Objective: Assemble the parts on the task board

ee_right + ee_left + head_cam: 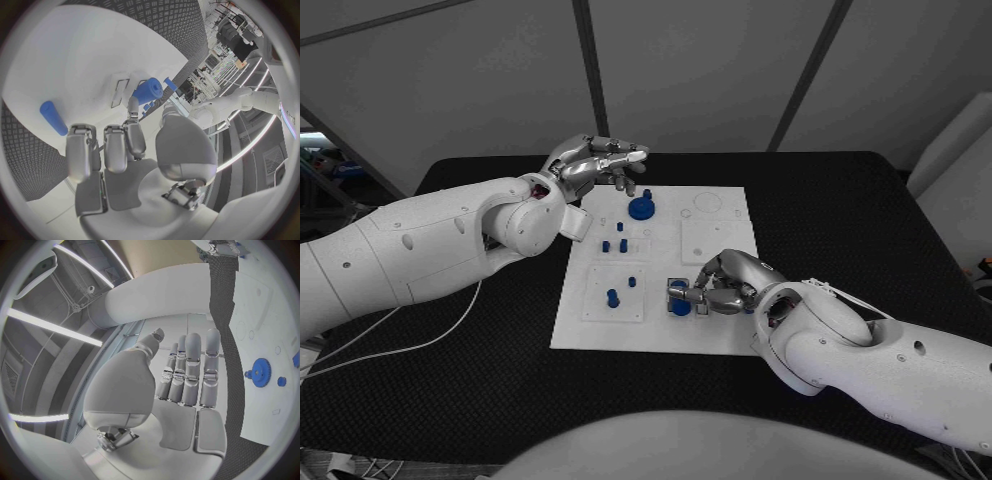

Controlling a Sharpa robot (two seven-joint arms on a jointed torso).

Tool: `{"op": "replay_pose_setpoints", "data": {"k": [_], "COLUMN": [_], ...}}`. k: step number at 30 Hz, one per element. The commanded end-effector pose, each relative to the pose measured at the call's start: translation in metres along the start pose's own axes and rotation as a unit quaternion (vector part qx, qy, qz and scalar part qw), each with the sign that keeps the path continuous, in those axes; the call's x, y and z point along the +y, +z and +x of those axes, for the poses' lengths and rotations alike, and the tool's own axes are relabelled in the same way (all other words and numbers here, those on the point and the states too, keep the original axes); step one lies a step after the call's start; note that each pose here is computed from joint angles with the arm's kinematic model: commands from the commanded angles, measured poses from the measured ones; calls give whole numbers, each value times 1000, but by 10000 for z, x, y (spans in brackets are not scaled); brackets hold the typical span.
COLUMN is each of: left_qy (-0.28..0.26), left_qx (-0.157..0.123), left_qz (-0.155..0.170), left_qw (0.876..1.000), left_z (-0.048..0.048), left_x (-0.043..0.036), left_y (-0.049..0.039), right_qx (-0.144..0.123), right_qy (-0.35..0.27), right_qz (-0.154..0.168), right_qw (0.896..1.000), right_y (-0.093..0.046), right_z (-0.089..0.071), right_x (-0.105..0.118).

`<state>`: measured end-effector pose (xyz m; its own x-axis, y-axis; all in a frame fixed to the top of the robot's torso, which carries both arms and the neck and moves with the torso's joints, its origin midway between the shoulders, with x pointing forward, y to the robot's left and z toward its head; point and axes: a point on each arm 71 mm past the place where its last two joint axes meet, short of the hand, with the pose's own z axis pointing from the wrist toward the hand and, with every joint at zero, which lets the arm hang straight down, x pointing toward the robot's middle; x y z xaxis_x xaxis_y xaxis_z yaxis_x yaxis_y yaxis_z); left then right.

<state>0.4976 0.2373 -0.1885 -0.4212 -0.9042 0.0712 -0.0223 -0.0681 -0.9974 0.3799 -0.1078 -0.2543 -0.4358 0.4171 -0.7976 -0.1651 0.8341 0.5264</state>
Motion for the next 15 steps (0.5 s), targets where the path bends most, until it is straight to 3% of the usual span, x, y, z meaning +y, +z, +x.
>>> {"op": "replay_pose_setpoints", "data": {"k": [1,15], "left_qy": [-3,-2], "left_qx": [5,4], "left_qz": [1,-1], "left_qw": [1000,1000], "left_z": [9,-4], "left_x": [-9,-7], "left_y": [5,-2], "right_qx": [-6,5], "right_qy": [2,-15], "right_qz": [-14,-15], "right_qw": [1000,1000], "right_y": [-19,-60], "right_z": [-15,-32], "right_x": [32,-30]}}
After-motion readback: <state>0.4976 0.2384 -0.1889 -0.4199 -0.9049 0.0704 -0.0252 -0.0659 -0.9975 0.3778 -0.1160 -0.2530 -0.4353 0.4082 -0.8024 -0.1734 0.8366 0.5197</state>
